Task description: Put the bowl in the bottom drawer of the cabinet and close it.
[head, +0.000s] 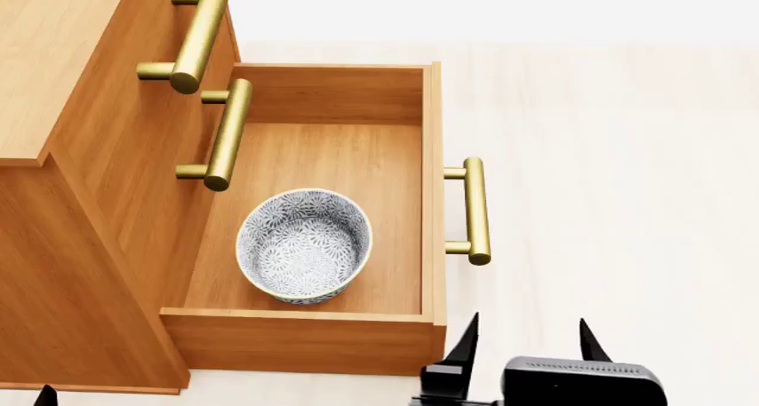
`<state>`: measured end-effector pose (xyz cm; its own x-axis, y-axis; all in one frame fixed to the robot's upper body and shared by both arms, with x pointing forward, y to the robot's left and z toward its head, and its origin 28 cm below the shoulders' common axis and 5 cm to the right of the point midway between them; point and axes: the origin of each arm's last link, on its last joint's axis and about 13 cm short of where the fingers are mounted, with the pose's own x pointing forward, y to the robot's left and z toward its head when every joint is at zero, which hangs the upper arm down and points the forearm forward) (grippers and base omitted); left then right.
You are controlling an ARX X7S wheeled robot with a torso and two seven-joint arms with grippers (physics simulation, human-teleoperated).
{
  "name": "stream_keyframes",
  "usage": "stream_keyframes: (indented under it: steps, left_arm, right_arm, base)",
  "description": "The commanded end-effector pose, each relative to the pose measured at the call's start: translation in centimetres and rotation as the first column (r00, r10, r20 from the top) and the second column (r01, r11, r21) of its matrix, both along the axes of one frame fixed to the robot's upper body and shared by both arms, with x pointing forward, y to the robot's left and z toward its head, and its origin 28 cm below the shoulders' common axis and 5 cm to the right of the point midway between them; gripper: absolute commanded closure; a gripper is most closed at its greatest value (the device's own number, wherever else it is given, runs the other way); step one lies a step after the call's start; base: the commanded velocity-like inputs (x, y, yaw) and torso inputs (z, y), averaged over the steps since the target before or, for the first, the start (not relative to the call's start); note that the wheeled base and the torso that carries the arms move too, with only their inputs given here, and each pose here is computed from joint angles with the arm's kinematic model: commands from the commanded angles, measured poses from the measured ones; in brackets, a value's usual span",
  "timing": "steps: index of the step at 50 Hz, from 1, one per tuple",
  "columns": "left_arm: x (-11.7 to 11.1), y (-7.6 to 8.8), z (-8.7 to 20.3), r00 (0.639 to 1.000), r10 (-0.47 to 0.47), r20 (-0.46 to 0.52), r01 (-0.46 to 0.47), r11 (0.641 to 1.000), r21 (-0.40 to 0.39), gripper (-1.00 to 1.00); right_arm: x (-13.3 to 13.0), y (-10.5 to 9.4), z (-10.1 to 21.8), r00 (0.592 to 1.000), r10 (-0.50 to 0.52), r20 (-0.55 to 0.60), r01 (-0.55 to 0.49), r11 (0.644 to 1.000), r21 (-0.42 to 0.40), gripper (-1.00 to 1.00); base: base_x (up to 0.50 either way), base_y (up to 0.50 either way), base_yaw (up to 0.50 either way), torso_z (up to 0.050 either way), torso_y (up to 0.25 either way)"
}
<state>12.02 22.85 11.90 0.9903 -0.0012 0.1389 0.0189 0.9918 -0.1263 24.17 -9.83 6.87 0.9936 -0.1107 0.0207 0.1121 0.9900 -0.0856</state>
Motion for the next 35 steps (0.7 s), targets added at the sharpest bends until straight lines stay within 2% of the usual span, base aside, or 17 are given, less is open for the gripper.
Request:
stream_keyframes:
  steps: [1,22,35]
  left_arm:
    - [0.1,0.1,0.0,1.000,0.001,0.002,-0.001,1.000,-0.001,-1.00]
    - [0.0,0.1,0.2,1.000,0.001,0.009,-0.001,1.000,-0.006,-1.00]
    - [0.1,0.1,0.0,1.000,0.001,0.007,-0.001,1.000,-0.005,-1.00]
  right_arm:
    - [0.5,0.3,-0.2,1.000,0.015,-0.013,-0.015,1.000,0.001,-1.00]
    - [0.9,1.0,-0.9,0.998,0.058,-0.035,-0.058,0.998,0.004,-1.00]
    - [1.0,2.2,-1.1,0.994,0.105,-0.042,-0.105,0.994,0.007,-1.00]
  base:
    - [0.00,0.00,0.00,0.000,0.000]
    - [0.00,0.00,0.00,0.000,0.000]
    - [0.00,0.00,0.00,0.000,0.000]
